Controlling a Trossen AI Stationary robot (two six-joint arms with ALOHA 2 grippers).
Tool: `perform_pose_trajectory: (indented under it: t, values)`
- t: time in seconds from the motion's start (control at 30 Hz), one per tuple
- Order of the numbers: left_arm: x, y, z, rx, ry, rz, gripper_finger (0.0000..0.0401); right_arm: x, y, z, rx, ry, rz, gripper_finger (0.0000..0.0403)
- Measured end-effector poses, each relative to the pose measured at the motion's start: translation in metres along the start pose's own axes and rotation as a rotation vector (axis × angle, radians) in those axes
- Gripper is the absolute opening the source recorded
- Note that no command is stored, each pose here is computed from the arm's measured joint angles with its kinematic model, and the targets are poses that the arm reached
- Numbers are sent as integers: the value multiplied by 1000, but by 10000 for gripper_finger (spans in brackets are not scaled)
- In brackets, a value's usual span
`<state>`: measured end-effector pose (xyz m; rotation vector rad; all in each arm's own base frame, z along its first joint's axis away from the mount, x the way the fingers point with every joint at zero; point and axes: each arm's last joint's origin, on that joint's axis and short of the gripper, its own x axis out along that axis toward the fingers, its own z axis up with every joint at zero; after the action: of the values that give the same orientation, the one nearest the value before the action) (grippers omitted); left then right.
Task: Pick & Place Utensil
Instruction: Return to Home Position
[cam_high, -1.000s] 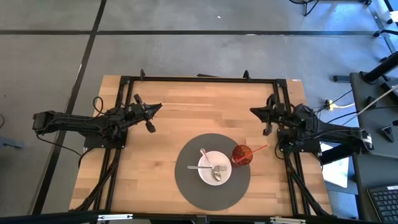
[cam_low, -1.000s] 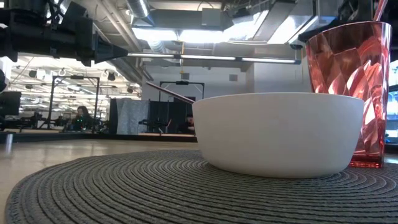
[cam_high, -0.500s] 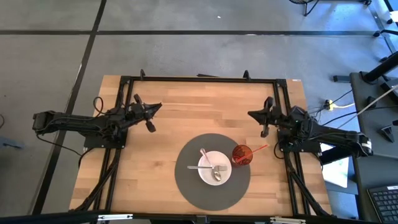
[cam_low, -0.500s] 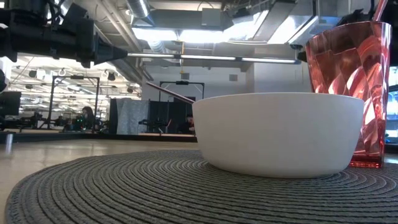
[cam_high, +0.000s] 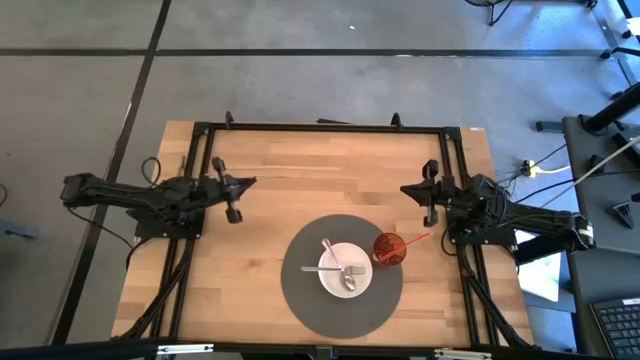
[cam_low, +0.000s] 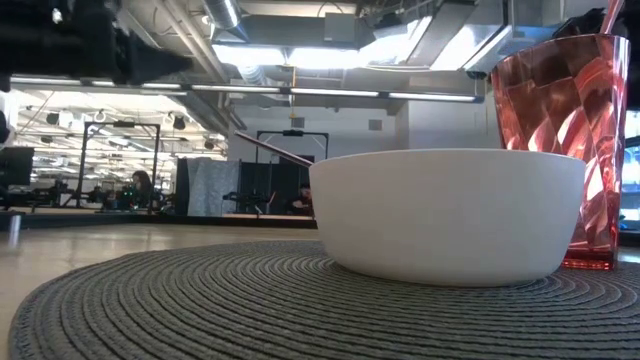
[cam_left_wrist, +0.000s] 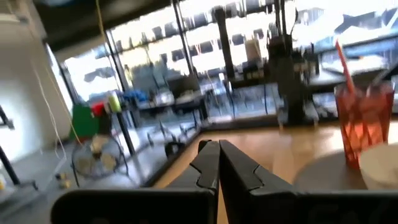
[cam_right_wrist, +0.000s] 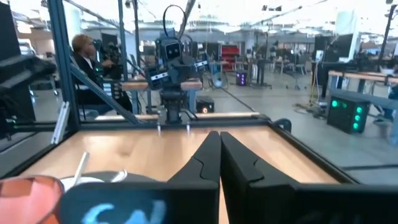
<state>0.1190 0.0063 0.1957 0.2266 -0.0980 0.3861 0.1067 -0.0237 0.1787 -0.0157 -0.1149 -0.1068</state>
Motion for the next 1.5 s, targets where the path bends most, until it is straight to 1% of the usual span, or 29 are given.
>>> perform_pose_trajectory:
  t: [0.1, 0.17, 0.27, 0.33, 0.43, 0.5, 0.57, 0.73, 0.87, 1.1, 1.27, 1.37, 1.5]
  values:
    - [-10, 1, 7, 13, -43, 16, 1, -3, 1, 1, 3, -10, 3, 0]
    - [-17, 3, 7, 34, -33, 29, 1, -6, 1, 0, 7, 3, 2, 0]
    - [-27, 6, 7, 24, -15, 3, 2, -10, 2, 0, 7, -3, 5, 0]
    - [-31, 5, 4, 11, 8, -58, 1, -13, 3, 0, 4, -10, 27, 0]
    - [-30, 0, -4, 28, 53, -172, 1, -13, 4, -2, 3, 14, 64, 0]
    - [-28, -2, -8, 23, 68, -211, 1, -12, 4, -3, 3, 27, 64, 0]
    - [-27, -4, -18, 17, 113, -246, 1, -12, 4, -6, 10, 59, 68, 0]
    - [-23, -4, -27, 2, 92, -262, 1, -12, 4, -8, 30, 79, 71, 0]
    - [-21, 0, -28, -8, 101, -224, 1, -12, 4, -8, 31, 81, 63, 0]
    - [-20, 4, -29, -46, 107, -210, 2, -12, 4, -8, 29, 82, 52, 0]
    - [-20, 6, -29, -55, 109, -200, 1, -12, 1, -8, 38, 80, -22, 0]
    - [-19, 6, -28, -58, 94, -231, 2, -12, 1, -9, 42, 84, -26, 0]
    - [-19, 7, -28, -63, 92, -221, 2, -11, 1, -11, 39, 109, -27, 1]
